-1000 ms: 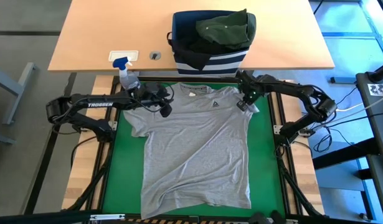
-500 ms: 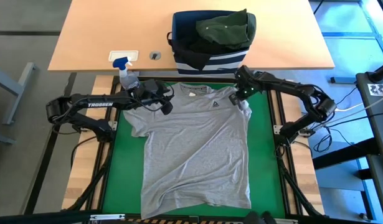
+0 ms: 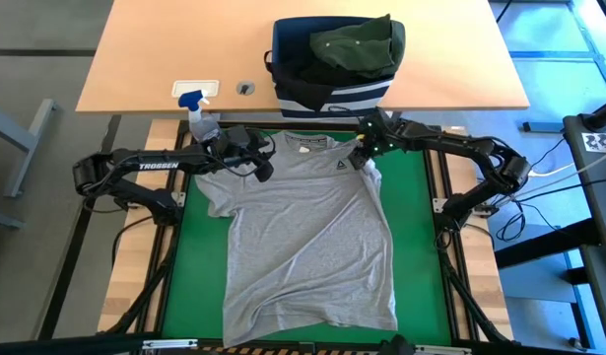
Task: Fold Laundry from Bin
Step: Fold the gray shirt
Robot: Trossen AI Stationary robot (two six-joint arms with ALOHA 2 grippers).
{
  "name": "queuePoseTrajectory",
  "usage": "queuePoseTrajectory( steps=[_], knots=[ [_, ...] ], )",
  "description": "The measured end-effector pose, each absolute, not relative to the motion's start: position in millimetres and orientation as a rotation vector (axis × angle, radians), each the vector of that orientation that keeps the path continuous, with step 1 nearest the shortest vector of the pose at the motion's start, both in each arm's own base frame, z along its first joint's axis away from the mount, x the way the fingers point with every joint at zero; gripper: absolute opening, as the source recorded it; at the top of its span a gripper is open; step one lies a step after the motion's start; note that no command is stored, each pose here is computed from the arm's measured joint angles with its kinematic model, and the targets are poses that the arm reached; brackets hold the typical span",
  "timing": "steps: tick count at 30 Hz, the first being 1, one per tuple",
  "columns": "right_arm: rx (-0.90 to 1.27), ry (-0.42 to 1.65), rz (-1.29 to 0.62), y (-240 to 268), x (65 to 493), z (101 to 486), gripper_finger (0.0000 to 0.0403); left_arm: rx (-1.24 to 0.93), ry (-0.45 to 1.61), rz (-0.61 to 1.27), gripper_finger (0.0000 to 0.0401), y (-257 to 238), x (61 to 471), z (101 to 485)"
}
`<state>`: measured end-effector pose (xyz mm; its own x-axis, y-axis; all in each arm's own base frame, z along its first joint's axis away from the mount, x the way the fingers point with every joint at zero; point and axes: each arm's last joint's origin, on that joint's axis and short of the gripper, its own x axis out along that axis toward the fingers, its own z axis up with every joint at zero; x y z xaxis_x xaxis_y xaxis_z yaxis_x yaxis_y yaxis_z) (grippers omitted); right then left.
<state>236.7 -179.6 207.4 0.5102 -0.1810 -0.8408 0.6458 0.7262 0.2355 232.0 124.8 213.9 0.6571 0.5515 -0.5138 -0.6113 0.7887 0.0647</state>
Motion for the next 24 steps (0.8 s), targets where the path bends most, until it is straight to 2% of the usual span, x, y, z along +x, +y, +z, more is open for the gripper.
queuePoseTrajectory(
  steps=[4, 9, 13, 18, 24],
  knots=[
    [0.546, 1.021, -0.567, -181, 227, 218, 0.0245, -0.118, 0.544, 0.660, 0.0165, 125, 232, 214],
    [0.489, 1.131, -0.669, -189, 206, 232, 0.0265, -0.119, 0.548, 0.660, 0.0165, 125, 232, 213],
    [0.526, 1.136, -0.762, -201, 186, 218, 0.0262, -0.119, 0.548, 0.660, 0.0165, 125, 232, 213],
    [0.668, 1.067, -0.643, -201, 174, 192, 0.0247, -0.125, 0.546, 0.662, 0.0165, 125, 232, 213],
    [0.710, 0.997, -0.539, -194, 172, 170, 0.0212, -0.125, 0.545, 0.662, 0.0165, 125, 232, 214]
  ],
)
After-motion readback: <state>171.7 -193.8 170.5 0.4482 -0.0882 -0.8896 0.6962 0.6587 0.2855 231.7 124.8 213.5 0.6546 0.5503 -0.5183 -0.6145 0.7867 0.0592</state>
